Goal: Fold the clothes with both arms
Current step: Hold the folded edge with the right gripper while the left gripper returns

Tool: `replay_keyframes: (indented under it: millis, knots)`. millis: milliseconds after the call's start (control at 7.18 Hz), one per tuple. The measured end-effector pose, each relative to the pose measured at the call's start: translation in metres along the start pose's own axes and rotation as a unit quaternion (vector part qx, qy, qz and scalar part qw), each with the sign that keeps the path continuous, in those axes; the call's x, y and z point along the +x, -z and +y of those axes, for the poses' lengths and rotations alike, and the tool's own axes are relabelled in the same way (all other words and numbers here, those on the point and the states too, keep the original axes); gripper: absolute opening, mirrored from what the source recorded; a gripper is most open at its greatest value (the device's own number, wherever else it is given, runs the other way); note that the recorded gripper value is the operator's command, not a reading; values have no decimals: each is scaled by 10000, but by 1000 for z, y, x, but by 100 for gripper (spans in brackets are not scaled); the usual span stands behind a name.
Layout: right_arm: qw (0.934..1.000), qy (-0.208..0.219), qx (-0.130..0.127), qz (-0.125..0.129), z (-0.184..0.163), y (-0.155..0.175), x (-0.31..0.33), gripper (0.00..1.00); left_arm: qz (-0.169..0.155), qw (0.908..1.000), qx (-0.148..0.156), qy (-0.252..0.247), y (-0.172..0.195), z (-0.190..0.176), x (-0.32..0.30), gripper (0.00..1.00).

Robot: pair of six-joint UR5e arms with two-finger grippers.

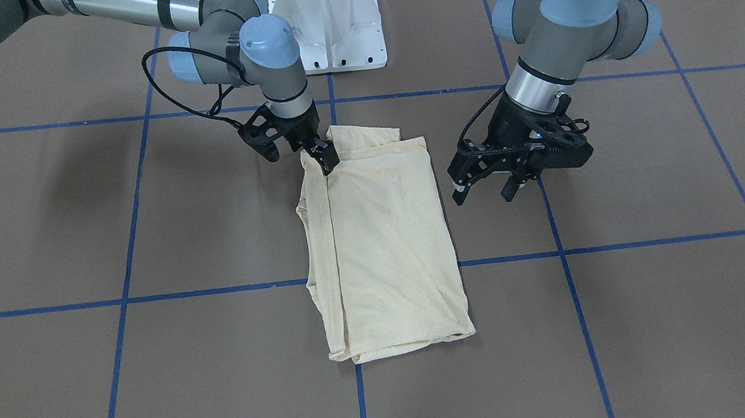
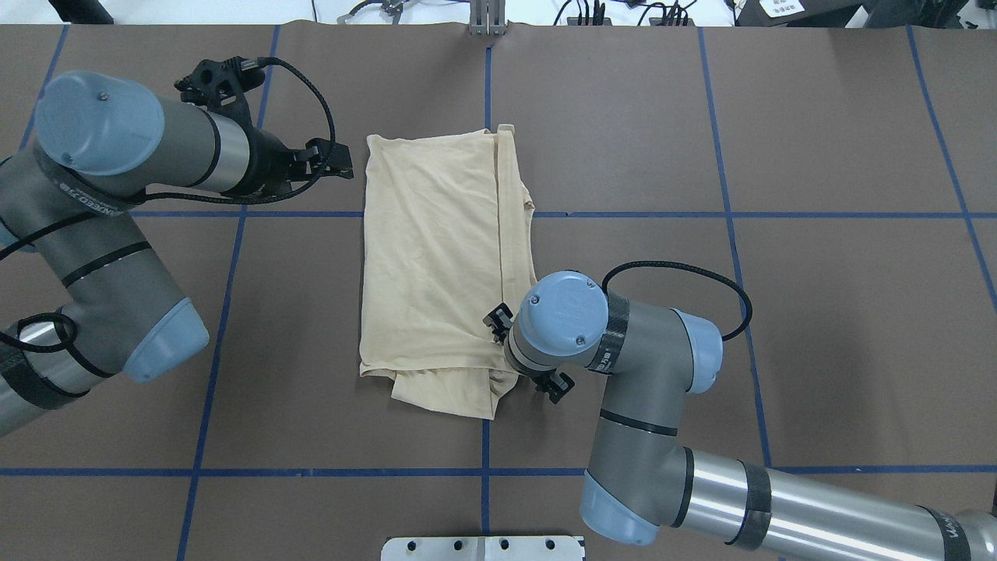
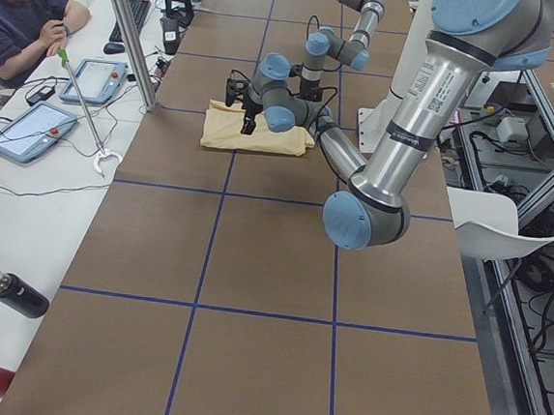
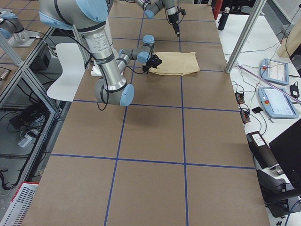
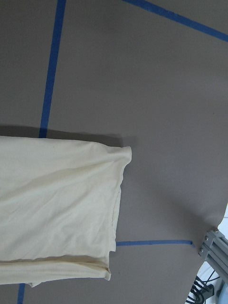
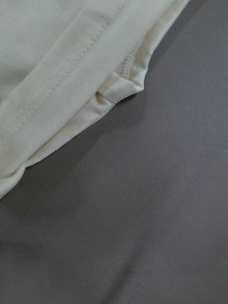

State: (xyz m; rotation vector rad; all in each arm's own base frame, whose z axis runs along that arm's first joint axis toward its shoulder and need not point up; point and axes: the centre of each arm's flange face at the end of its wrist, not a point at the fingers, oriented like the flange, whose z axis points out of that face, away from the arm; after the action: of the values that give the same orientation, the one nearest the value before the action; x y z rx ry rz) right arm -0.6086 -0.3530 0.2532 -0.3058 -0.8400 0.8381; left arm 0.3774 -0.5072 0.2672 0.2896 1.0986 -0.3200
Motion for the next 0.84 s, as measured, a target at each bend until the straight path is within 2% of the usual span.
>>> replay_keyframes:
  millis: [139, 279, 418, 557, 836]
  knots:
    - [10000, -25, 0, -5, 0, 0, 0, 78, -5, 10000, -1, 1, 0, 0, 0, 99]
    - [9999, -99, 1, -15, 1, 1, -1, 51, -13, 10000, 1, 3, -1, 0, -1, 99]
    - [9997, -215, 37, -53, 1, 1, -2, 11, -21, 10000, 3, 6, -1, 0, -2, 99]
    - [9993, -334, 95, -108, 1, 2, -5, 0, -29, 10000, 2, 5, -2, 0, -2, 99]
    - [9989, -424, 111, -162, 4, 4, -9, 0, -40, 10000, -3, 1, -4, 1, -3, 99]
